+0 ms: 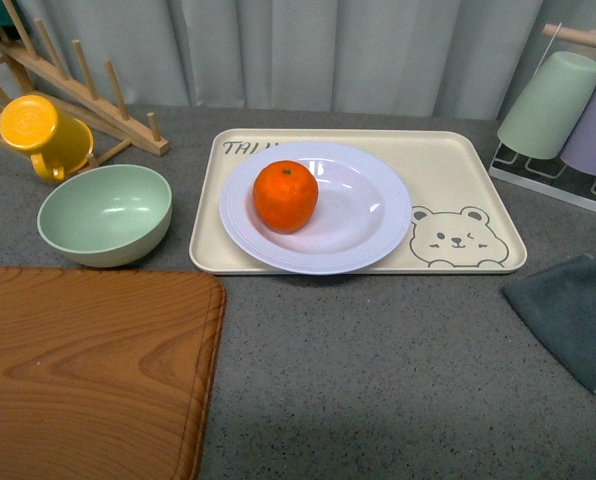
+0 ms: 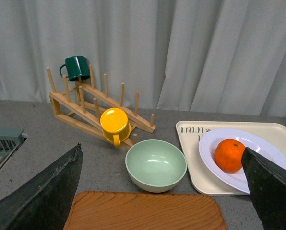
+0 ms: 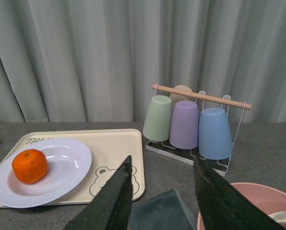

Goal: Place orange and plate with both arms

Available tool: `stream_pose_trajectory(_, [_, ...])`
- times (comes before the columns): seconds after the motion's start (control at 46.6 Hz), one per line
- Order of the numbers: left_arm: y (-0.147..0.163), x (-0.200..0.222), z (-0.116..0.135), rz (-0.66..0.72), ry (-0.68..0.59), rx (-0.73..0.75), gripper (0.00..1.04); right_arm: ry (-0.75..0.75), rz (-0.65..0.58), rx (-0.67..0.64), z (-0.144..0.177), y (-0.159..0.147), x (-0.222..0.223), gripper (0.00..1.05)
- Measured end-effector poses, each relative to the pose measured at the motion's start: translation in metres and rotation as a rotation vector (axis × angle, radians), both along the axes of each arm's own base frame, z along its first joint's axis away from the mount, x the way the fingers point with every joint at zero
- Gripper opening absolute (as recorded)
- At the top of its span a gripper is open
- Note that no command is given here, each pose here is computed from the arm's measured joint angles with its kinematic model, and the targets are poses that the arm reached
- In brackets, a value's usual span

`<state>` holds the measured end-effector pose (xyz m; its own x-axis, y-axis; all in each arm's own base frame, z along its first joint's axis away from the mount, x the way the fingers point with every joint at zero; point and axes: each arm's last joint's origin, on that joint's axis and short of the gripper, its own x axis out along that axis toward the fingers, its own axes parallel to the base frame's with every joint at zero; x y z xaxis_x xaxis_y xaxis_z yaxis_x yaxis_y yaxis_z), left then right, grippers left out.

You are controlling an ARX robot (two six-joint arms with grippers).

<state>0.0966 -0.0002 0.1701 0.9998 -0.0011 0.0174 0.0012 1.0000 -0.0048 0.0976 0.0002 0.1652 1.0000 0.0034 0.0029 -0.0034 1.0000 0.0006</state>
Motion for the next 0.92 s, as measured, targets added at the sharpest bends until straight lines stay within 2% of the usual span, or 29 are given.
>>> stream_pose_trajectory(0.172, [0.0,0.0,0.0,0.0,0.0,0.0,0.98,0.0,0.0,0.0,0.0,0.0,0.0,0.75])
stream_pose_trajectory(0.301, [0.0,0.0,0.0,0.0,0.0,0.0,0.98,0.0,0.0,0.0,0.0,0.0,0.0,0.97])
stream_pose_trajectory(0.923, [0.0,0.0,0.0,0.0,0.0,0.0,0.98,0.0,0.0,0.0,0.0,0.0,0.0,0.96])
